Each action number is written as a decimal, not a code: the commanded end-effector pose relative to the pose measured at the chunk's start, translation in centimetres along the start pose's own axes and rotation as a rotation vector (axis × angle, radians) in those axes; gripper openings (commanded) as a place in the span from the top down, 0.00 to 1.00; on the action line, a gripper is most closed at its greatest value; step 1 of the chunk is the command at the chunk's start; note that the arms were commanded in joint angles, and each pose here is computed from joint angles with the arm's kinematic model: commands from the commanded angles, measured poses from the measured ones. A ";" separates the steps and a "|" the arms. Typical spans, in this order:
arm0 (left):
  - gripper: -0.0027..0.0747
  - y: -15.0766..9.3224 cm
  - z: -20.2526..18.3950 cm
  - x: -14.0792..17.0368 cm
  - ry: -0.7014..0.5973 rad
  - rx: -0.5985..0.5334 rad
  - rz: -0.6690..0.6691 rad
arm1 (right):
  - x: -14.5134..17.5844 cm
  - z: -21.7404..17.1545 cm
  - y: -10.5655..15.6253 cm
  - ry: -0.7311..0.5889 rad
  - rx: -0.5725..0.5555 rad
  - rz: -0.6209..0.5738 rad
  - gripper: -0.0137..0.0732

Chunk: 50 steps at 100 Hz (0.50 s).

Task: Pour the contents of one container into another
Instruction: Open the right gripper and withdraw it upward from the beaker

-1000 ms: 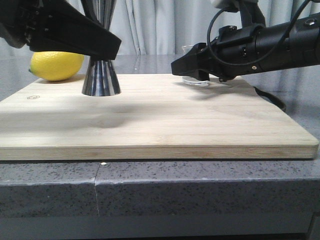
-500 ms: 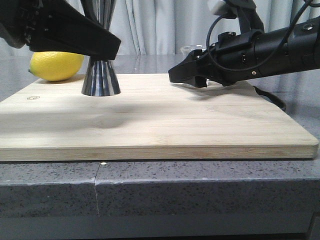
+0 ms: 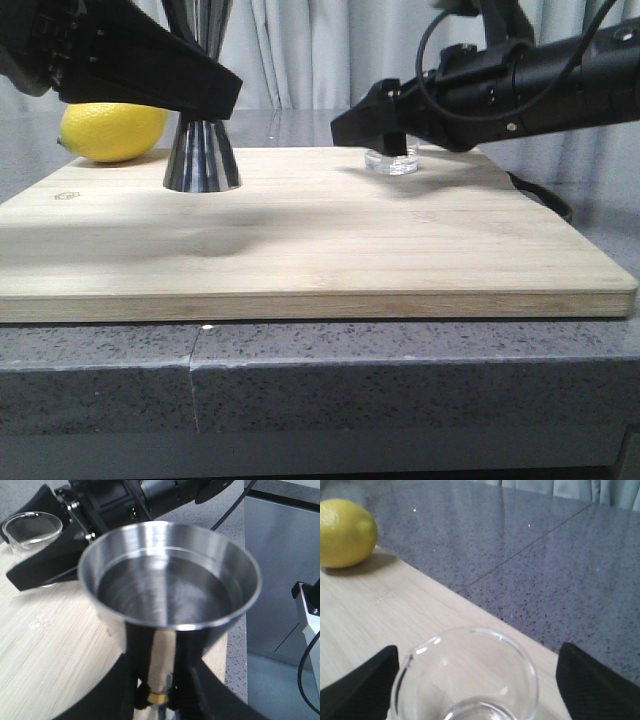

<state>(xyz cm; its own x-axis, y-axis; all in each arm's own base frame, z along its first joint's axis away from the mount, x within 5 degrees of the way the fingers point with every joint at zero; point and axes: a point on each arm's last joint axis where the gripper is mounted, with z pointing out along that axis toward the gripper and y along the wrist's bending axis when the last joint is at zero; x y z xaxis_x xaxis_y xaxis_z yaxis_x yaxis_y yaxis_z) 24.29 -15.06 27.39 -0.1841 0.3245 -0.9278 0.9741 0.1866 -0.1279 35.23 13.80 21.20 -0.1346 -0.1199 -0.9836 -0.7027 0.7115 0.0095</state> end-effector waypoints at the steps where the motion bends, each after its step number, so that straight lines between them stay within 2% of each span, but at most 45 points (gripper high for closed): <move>1: 0.99 -0.8 -0.5 -2.2 -0.096 0.016 0.016 | -4.0 -1.1 0.2 -0.154 -0.002 -0.034 0.17; 28: 0.99 -0.7 -0.5 -2.2 -0.094 0.007 0.023 | -6.7 -2.6 0.8 -0.225 0.000 -0.073 0.17; 50: 0.99 0.0 -0.6 -2.3 -0.099 -0.065 0.046 | -11.0 -5.5 2.1 -0.351 0.003 -0.141 0.17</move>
<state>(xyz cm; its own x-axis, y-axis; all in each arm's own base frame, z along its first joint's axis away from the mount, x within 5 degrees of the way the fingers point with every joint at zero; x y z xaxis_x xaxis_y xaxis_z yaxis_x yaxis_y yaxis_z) 24.72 -14.93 27.24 -0.1740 0.3379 -0.9250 0.9683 0.2295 -0.0983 33.01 13.20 28.05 0.0442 -0.0698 -0.9966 -0.6943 0.7152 -0.0808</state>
